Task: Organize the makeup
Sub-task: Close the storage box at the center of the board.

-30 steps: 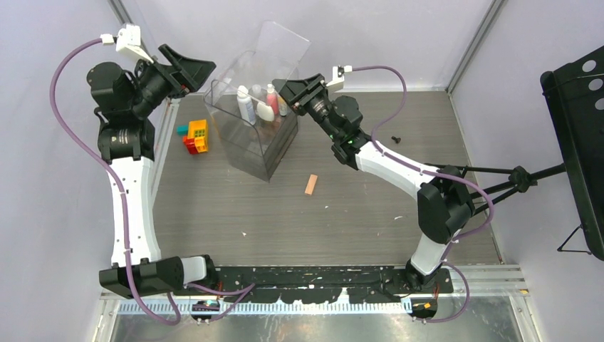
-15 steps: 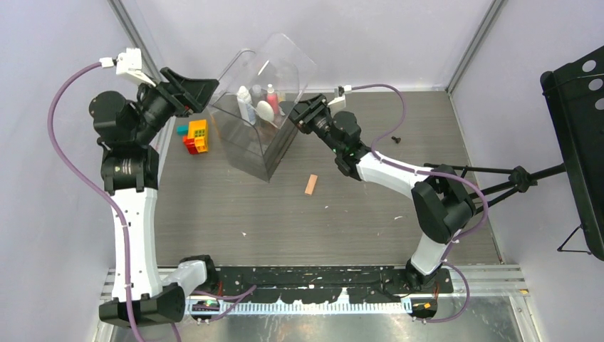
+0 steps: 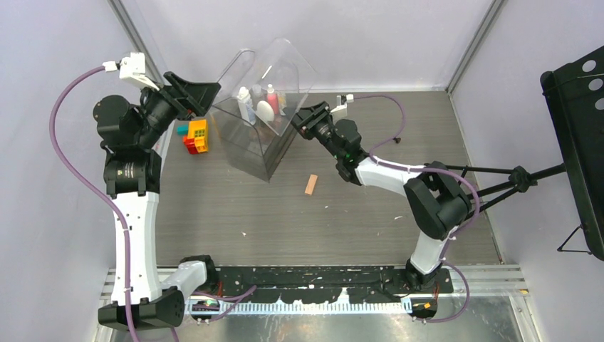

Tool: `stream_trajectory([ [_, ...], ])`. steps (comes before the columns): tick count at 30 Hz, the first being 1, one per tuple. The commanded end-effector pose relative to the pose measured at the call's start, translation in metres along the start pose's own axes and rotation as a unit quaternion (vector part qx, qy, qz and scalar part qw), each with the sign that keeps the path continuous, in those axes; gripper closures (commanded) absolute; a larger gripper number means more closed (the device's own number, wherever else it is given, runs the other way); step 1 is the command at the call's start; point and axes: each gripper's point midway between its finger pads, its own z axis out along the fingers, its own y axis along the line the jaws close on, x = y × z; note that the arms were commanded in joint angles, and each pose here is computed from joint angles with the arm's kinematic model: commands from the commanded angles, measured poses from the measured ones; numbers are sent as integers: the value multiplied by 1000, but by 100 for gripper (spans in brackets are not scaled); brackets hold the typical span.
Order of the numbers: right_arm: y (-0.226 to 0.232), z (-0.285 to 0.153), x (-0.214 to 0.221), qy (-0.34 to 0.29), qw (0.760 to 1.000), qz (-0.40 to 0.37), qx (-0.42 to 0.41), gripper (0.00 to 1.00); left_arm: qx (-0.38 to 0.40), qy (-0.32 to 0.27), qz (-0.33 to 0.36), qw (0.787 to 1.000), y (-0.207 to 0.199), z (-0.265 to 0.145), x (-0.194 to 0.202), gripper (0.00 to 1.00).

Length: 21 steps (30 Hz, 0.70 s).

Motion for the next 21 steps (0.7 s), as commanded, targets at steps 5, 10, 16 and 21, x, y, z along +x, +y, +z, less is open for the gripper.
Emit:
stream_trajectory([
  [5,-8,11,-16,-38,995,68,-58,56,2,-11,21,1000,0,2,-4,22],
  [10,-25,13,-11,-35,997,60,-42,56,2,-12,23,1000,-1,3,-6,23],
  [16,-46,15,-8,-32,998,53,-21,57,0,-10,21,1000,2,4,-5,23],
  [21,-64,24,-3,-29,998,62,-10,56,-4,-8,19,1000,5,5,-2,23],
])
